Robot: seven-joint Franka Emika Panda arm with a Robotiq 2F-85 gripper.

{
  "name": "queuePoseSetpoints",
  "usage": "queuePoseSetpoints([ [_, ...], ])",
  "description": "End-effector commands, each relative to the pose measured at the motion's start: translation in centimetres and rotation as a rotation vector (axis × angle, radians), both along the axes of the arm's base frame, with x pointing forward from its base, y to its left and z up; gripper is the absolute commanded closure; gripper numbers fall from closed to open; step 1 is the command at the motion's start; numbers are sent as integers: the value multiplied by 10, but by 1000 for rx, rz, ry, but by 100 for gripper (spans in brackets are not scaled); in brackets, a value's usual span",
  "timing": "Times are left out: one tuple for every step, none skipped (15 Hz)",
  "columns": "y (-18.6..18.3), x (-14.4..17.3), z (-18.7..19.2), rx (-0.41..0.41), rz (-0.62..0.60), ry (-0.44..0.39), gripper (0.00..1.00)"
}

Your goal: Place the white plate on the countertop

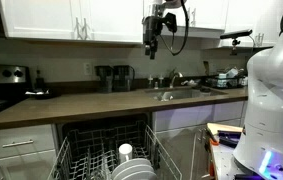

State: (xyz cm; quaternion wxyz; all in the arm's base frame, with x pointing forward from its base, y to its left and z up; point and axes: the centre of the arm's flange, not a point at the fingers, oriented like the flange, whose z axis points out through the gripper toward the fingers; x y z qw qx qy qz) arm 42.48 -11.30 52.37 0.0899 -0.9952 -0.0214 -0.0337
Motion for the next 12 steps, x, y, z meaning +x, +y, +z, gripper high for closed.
queuePoseSetpoints([
  [0,0,0,0,0,0,0],
  [0,0,0,0,0,0,0],
  [0,0,0,0,0,0,0],
  [0,0,0,0,0,0,0],
  [0,0,0,0,0,0,0],
  [0,0,0,0,0,0,0],
  [0,0,0,0,0,0,0],
  [-3,12,-13,-2,5,22,0],
  [-4,22,-24,6,35,35,0],
  [-4,33,-35,8,48,55,0],
  [-2,45,-47,2,78,70,0],
  [2,59,-63,-9,107,89,0],
])
